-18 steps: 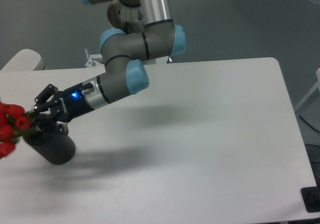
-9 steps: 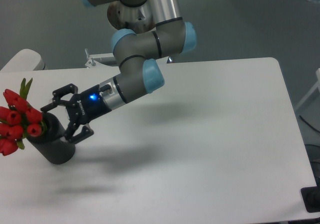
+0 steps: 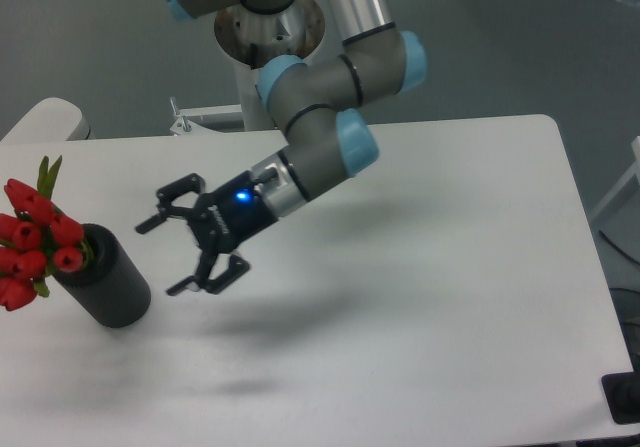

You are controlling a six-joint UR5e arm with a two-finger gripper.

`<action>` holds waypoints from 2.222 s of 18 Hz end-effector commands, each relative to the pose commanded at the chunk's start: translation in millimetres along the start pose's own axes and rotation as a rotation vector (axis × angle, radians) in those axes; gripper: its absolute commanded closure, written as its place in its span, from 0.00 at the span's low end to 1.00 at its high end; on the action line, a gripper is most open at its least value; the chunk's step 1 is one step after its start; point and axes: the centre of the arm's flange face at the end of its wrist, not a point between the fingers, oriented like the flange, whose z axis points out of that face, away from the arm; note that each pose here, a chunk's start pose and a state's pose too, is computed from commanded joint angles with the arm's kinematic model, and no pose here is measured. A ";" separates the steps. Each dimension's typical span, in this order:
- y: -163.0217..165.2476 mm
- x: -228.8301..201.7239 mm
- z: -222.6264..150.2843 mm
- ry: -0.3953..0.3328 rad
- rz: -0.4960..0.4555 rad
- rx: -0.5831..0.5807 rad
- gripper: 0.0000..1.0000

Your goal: Insert the flowers into the vase

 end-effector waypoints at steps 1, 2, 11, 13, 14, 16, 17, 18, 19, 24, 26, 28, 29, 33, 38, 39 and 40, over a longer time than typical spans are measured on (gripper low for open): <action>3.4 -10.3 -7.9 -0.025 0.002 -0.038 0.00; 7.1 -20.4 -14.6 -0.048 0.003 -0.083 0.00; 13.3 -101.1 -45.6 -0.210 0.056 -0.452 0.00; 15.9 -111.6 -49.8 -0.231 0.061 -0.516 0.00; 17.5 -117.0 -51.7 -0.235 0.054 -0.548 0.00; 17.9 -124.2 -56.6 -0.239 0.033 -0.623 0.00; 17.8 -126.9 -57.5 -0.235 0.024 -0.657 0.00; 18.0 -129.2 -58.1 -0.232 0.015 -0.691 0.00; 16.3 -132.0 -59.3 -0.232 0.010 -0.722 0.00; 14.0 -142.3 -63.5 -0.220 -0.002 -0.848 0.00; 14.2 -146.3 -59.8 -0.217 0.000 -0.894 0.00; 15.5 -151.8 -58.6 -0.219 0.002 -0.936 0.00; 17.9 -153.8 -56.7 -0.219 0.006 -0.962 0.00; 29.0 -159.1 -53.8 -0.218 0.004 -1.059 0.00; 44.3 -163.4 -49.0 -0.158 0.064 -1.182 0.00; 45.5 -162.2 -47.6 -0.123 0.103 -1.221 0.00; 49.0 -161.6 -46.1 -0.104 0.121 -1.244 0.00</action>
